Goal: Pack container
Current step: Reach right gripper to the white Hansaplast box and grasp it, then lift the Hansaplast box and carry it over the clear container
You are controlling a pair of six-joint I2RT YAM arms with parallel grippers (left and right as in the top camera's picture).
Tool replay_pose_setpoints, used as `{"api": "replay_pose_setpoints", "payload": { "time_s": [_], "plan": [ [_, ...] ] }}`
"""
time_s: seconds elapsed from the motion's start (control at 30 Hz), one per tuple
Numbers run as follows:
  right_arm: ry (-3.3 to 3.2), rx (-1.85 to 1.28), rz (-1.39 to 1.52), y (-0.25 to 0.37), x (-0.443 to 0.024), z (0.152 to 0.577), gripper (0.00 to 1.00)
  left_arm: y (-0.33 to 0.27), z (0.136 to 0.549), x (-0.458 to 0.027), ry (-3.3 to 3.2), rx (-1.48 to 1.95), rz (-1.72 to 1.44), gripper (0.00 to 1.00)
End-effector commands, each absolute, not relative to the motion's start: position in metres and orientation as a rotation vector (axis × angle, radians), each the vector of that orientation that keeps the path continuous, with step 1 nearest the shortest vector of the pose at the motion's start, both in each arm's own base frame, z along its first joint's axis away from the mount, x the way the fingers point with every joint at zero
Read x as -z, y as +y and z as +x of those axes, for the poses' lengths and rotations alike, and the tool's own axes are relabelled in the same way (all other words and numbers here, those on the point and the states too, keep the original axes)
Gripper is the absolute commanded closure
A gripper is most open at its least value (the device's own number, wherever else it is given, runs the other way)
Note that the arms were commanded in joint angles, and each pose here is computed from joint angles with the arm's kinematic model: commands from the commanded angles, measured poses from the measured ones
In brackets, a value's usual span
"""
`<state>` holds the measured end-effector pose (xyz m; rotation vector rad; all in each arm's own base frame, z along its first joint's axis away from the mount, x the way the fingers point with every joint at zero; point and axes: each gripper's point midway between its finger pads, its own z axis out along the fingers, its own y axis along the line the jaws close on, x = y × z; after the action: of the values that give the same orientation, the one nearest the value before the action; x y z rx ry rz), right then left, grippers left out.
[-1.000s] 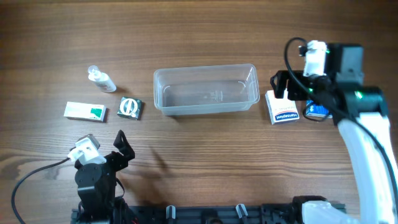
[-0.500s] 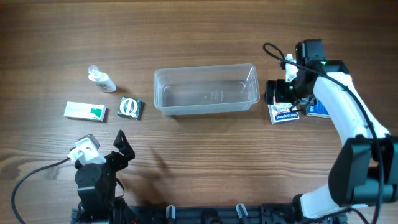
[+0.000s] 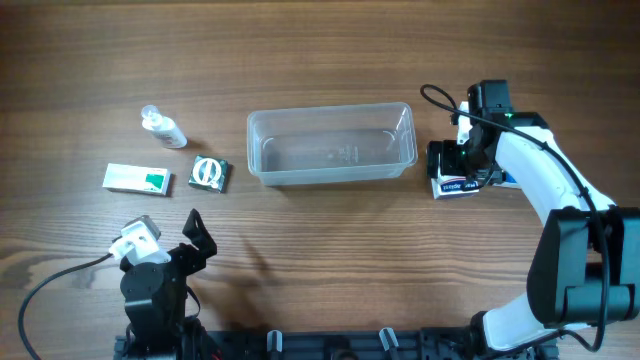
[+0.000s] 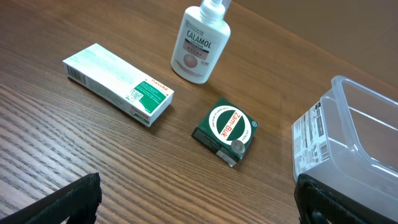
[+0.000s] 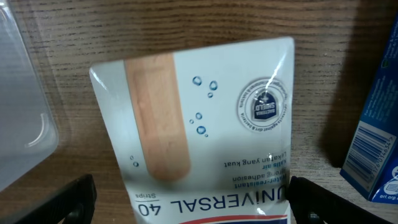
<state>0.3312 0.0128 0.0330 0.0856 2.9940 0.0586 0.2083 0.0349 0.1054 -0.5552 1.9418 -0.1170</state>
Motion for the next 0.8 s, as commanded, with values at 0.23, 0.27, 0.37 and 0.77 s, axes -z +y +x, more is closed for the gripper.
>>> {"api": "replay_pose_setpoints", "payload": {
  "time_s": [0.23,0.27,0.37,0.77],
  "plan": [
    [2.991,-0.011,0.215,0.004,-0.017,0.326,0.01,0.035,0.209,-0.106,1.934,0.115,-0.55,0.0],
    [2.991,-0.013,0.22,0.004,-0.016,0.325,0.01,0.035,0.209,-0.106,1.934,0.115,-0.55,0.0],
    [2.978,-0.014,0.221,0.004,-0.013,0.327,0.04,0.035,0.209,-0.106,1.934,0.115,-0.55,0.0],
    [2.891,-0.03,0.262,0.004,-0.064,0.339,0.4,0.035,0.209,-0.106,1.934,0.115,-0.55,0.0]
  ]
}}
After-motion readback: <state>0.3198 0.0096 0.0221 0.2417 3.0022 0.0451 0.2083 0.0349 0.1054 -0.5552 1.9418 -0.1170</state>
